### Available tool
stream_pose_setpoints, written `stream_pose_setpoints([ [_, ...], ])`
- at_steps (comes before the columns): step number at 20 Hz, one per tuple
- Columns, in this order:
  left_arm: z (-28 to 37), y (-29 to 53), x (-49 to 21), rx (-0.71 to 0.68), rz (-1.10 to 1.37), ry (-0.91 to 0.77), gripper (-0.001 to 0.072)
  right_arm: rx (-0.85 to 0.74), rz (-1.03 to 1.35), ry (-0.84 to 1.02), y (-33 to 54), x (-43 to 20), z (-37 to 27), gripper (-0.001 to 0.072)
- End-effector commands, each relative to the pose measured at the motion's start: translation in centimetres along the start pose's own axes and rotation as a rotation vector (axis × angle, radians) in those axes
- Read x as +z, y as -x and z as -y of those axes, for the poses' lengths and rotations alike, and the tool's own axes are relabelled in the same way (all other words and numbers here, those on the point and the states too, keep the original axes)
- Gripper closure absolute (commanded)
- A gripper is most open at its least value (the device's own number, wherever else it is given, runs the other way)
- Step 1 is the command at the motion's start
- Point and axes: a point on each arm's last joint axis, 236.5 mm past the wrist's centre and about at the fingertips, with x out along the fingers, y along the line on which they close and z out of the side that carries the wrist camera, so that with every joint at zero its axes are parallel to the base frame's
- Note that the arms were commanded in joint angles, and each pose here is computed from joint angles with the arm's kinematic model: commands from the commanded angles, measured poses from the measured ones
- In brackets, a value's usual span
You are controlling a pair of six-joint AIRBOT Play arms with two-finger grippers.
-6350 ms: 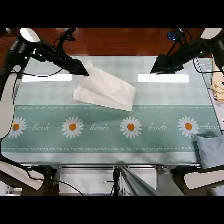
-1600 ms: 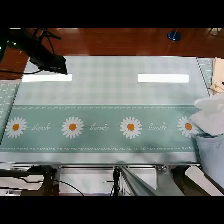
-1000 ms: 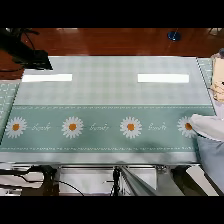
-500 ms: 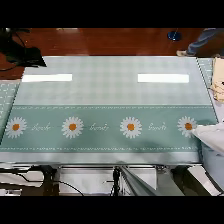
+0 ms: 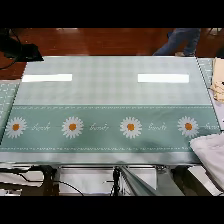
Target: Fold the shirts.
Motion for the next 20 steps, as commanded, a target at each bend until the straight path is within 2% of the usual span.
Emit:
stream_pose_setpoints([
  [1,-0.1,0.0,0.1,0.002,0.006,-0.013,0.0264,-0.004,0.0,-0.021,-1.1,1.1,-0.7,0.0535],
  [2,-0.1,0.0,0.1,0.002,0.006,-0.015,0.0264,0.031,0.027,-0.018,-1.1,1.8,-1.6,0.0448],
  [4,-0.1,0.0,0.1,0.002,0.006,-0.027,0.0264,0.05,0.076,-0.007,-1.0,2.9,-2.0,0.0218],
  [5,-0.2,0.0,0.1,0.007,0.005,-0.027,0.0264,0.024,0.098,0.025,-1.0,3.4,-1.4,0.016],
  [6,-0.3,0.0,0.1,0.013,0.003,-0.027,0.0264,-0.039,0.124,0.073,-0.9,4.1,0.0,0.0152],
  [8,-0.4,0.0,0.1,0.017,0.003,-0.028,0.0264,-0.217,0.183,0.027,-0.2,5.5,4.2,0.0153],
  [9,-0.4,0.0,0.1,0.017,0.003,-0.028,0.0264,-0.261,0.248,-0.035,0.4,6.8,5.3,0.0192],
  [11,-0.4,0.0,0.1,0.017,0.003,-0.027,0.0263,-0.167,0.41,-0.094,1.3,10.3,3.3,0.0517],
  [12,-0.4,0.0,0.3,0.018,0.011,-0.025,0.0264,-0.018,0.527,-0.12,2.6,12.9,-0.2,0.0668],
  [13,-0.4,0.0,0.7,0.021,0.028,-0.027,0.0266,0.206,0.67,-0.12,5.7,15.7,-5.3,0.0687],
  [14,-0.3,0.0,1.1,0.023,0.044,-0.031,0.031,0.532,0.867,-0.152,12.1,18.7,-11.4,0.0688],
  [15,-0.1,-0.1,1.5,0.025,0.06,-0.036,0.0435,0.9,1.01,-0.225,20.1,20.2,-16.6,0.0688],
  [16,-0.1,-0.1,1.8,0.031,0.07,-0.04,0.0449,1.202,1.055,-0.244,26.9,19.7,-20.9,0.0688],
  [17,0.0,-0.1,1.9,0.03,0.073,-0.041,0.0449,1.397,1.034,-0.107,32.1,17.1,-26.1,0.0689],
  [18,0.1,-0.2,1.8,0.036,0.07,-0.048,0.0449,1.513,0.977,0.22,35.9,11.3,-32.9,0.0688],
  [19,-0.1,-0.3,1.7,0.062,0.06,-0.05,0.0468,1.545,0.866,0.553,37.0,4.1,-38.8,0.0689],
  [20,-0.2,-0.4,1.4,0.098,0.043,-0.06,0.0469,1.473,0.717,0.866,35.4,-3.5,-43.9,0.0688],
])
